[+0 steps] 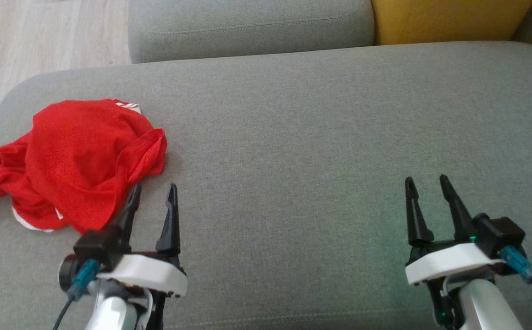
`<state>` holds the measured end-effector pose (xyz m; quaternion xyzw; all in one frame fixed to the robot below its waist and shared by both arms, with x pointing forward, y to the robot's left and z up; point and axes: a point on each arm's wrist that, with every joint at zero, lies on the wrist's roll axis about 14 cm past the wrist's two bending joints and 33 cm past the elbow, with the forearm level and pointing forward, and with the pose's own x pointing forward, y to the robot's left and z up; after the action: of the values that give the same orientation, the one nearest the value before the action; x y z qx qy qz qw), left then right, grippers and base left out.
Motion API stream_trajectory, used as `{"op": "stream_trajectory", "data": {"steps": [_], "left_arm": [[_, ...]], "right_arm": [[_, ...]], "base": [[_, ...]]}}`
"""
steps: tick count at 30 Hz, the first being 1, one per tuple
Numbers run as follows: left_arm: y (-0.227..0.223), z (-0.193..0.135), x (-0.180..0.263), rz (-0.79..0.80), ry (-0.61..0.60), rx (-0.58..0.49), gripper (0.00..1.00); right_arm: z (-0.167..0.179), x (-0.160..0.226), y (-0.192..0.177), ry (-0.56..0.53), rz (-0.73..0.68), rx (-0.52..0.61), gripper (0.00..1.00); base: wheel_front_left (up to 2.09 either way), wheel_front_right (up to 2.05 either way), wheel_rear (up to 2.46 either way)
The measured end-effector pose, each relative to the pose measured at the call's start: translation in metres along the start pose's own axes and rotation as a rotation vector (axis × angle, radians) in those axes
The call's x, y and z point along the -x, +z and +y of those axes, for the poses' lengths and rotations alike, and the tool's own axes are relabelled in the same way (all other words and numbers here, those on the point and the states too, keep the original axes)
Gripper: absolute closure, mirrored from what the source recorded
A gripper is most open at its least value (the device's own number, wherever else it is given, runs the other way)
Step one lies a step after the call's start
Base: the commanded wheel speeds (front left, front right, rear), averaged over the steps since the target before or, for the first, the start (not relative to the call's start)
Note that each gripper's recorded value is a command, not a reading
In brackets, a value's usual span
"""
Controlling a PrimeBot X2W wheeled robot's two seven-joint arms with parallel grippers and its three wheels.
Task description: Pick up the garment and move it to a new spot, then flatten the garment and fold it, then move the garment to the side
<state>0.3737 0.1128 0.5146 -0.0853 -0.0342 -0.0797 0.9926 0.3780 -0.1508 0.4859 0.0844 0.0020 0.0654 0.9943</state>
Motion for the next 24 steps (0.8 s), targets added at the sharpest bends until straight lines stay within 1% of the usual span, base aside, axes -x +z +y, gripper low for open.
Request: {"op": "stream_trajectory", "data": {"steps": [6,10,16,20,24], "left_arm": [[-0.019,0.008,0.004,0.050,0.014,0.040,0.00],[-0.020,0.012,0.004,0.050,0.014,0.045,0.00],[-0.022,0.018,0.006,0.058,0.024,0.021,0.00],[-0.022,0.026,0.010,0.059,0.057,0.017,0.00],[-0.020,0.038,0.017,0.053,0.103,0.008,0.00]], "right_arm": [[0.001,-0.001,-0.007,-0.004,0.017,-0.057,0.00],[0.002,-0.005,-0.003,-0.001,0.007,-0.056,0.00],[0.005,-0.007,-0.004,0.012,0.011,-0.042,0.00],[0.015,-0.012,-0.007,0.044,0.019,-0.034,0.00],[0.034,-0.019,-0.009,0.102,0.026,-0.027,0.00]], "base": [[0.00,0.00,0.00],[0.00,0.00,0.00],[0.00,0.00,0.00],[0.00,0.00,0.00],[0.00,0.00,0.00]]}}
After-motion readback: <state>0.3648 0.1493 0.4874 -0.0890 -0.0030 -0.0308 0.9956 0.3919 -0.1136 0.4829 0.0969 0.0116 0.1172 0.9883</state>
